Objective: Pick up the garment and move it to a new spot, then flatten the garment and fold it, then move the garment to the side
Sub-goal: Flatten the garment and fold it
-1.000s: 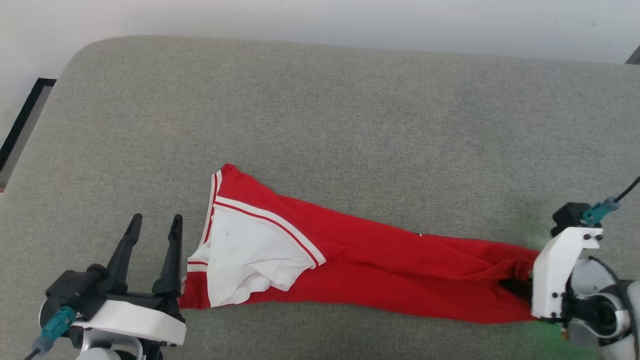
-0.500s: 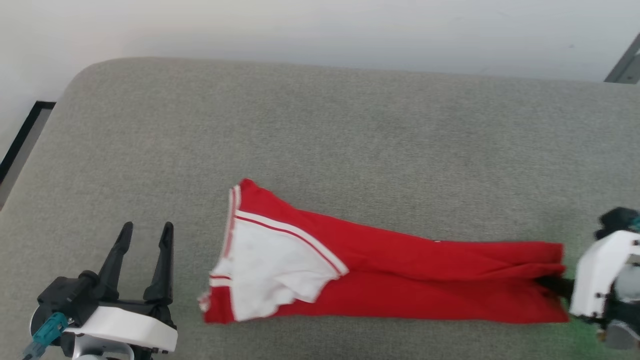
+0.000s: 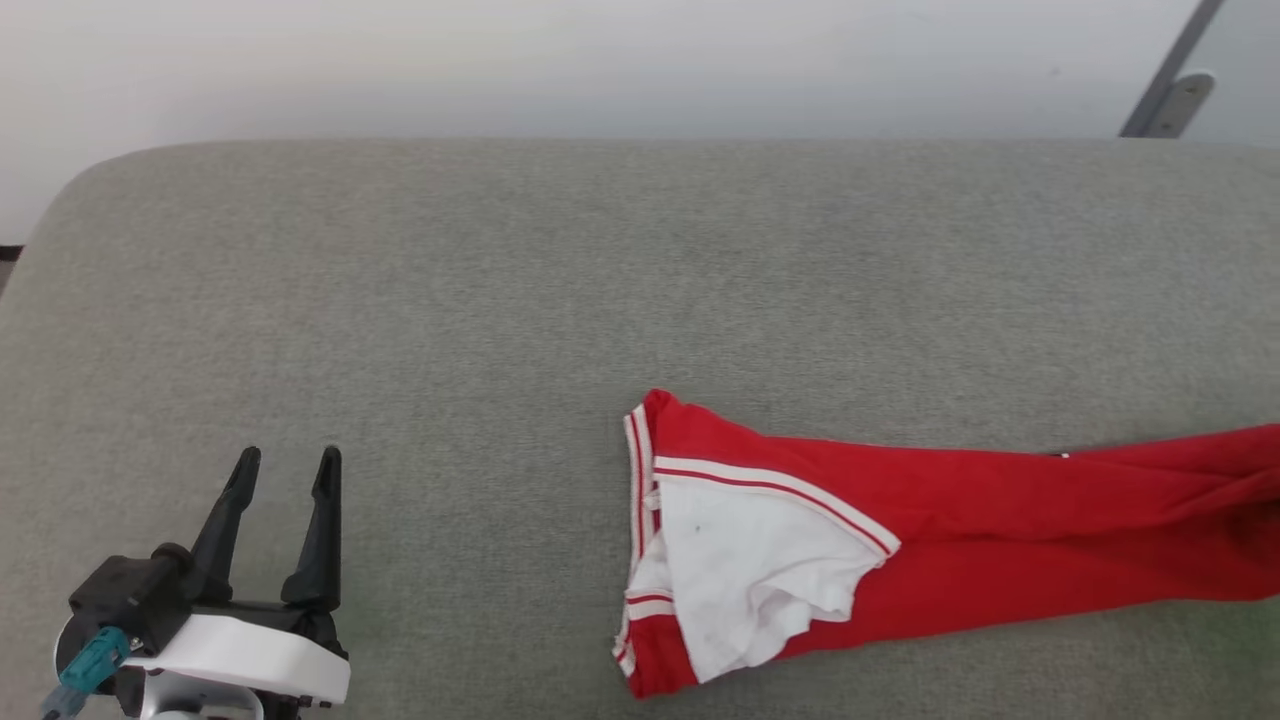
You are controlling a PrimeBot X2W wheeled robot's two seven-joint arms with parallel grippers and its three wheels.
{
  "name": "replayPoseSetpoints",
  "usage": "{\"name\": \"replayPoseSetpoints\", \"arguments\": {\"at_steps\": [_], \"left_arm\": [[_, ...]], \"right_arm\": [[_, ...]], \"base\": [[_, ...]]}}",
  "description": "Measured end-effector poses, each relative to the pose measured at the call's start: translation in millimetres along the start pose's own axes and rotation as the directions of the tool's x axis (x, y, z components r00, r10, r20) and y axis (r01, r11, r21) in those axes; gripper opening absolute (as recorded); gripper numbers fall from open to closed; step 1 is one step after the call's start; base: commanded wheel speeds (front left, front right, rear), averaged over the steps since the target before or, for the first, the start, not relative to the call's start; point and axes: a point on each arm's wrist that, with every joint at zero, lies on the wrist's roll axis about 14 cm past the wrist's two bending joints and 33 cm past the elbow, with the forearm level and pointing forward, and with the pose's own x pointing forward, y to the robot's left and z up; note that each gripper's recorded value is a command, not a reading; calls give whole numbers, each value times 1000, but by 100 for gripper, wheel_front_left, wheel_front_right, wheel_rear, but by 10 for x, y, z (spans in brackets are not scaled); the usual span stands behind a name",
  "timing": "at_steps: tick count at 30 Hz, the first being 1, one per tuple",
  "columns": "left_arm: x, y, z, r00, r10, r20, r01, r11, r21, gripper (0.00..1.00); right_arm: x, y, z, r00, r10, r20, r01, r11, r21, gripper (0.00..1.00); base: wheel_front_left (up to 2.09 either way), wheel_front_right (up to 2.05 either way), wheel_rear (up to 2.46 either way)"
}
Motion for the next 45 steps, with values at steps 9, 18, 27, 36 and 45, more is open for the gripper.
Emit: {"name": "replayPoseSetpoints", "arguments": {"at_steps": [9, 18, 27, 36, 45], "left_arm": [[76, -70, 28, 1000, -17, 15, 17, 1000, -13, 100], [-29, 63, 81, 999, 22, 26, -22, 1000, -6, 100], [-136, 148, 97, 998, 58, 28, -58, 998, -14, 100], [-194, 224, 134, 995, 89, 35, -89, 996, -13, 100], [-244, 259, 178, 994, 98, 46, -97, 995, -16, 100]], "right_arm": [[-145, 236, 16, 996, 90, 7, -90, 996, -2, 0], [-359, 1521, -243, 904, 426, -38, -427, 892, -147, 0], [-317, 2548, -565, 786, 602, -141, -618, 755, -221, 0], [-112, 3183, -868, 716, 659, -230, -698, 672, -248, 0], [-104, 3308, -875, 699, 679, -223, -715, 654, -246, 100]], "base": [[0, 0, 0], [0, 0, 0], [0, 0, 0], [0, 0, 0], [0, 0, 0]]}}
